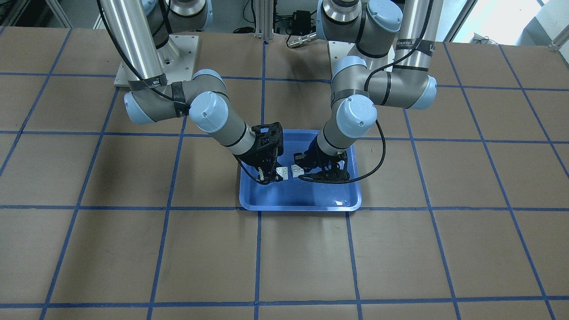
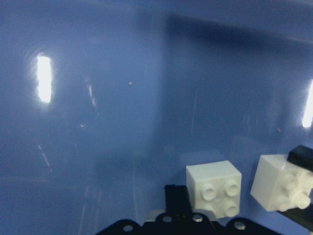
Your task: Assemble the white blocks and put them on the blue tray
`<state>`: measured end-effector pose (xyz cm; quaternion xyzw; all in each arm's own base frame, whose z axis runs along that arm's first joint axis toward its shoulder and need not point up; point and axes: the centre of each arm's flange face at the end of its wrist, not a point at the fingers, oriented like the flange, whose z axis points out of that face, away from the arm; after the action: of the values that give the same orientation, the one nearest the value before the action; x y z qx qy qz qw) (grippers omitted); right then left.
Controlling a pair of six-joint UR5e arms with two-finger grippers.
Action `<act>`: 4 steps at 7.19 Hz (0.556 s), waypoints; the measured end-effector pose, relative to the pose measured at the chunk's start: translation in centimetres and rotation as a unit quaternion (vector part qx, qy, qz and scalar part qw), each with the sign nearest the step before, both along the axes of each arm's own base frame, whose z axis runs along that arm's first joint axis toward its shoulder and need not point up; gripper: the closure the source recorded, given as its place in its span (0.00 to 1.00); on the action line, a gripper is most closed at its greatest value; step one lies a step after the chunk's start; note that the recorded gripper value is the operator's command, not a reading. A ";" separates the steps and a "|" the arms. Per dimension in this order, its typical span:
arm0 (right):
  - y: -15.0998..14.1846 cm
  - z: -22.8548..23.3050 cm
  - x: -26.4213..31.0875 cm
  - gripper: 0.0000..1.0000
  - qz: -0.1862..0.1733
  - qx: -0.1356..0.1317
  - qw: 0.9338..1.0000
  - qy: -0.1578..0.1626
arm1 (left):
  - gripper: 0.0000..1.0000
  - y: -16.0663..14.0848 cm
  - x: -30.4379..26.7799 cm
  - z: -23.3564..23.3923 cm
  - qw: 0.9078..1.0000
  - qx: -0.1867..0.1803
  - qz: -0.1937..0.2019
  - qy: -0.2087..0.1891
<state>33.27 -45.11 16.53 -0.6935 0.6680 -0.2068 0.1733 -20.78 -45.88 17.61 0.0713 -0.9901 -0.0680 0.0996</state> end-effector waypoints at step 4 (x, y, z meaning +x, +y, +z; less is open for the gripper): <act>0.3 0.0 0.4 1.00 -0.010 0.011 1.000 0.000 | 0.95 0.0 -0.1 -0.1 1.000 0.002 0.010 -0.002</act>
<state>33.71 -44.84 16.49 -0.6846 0.6773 -0.2016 0.1789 -20.83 -45.92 17.49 0.0818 -0.9894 -0.0690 0.0985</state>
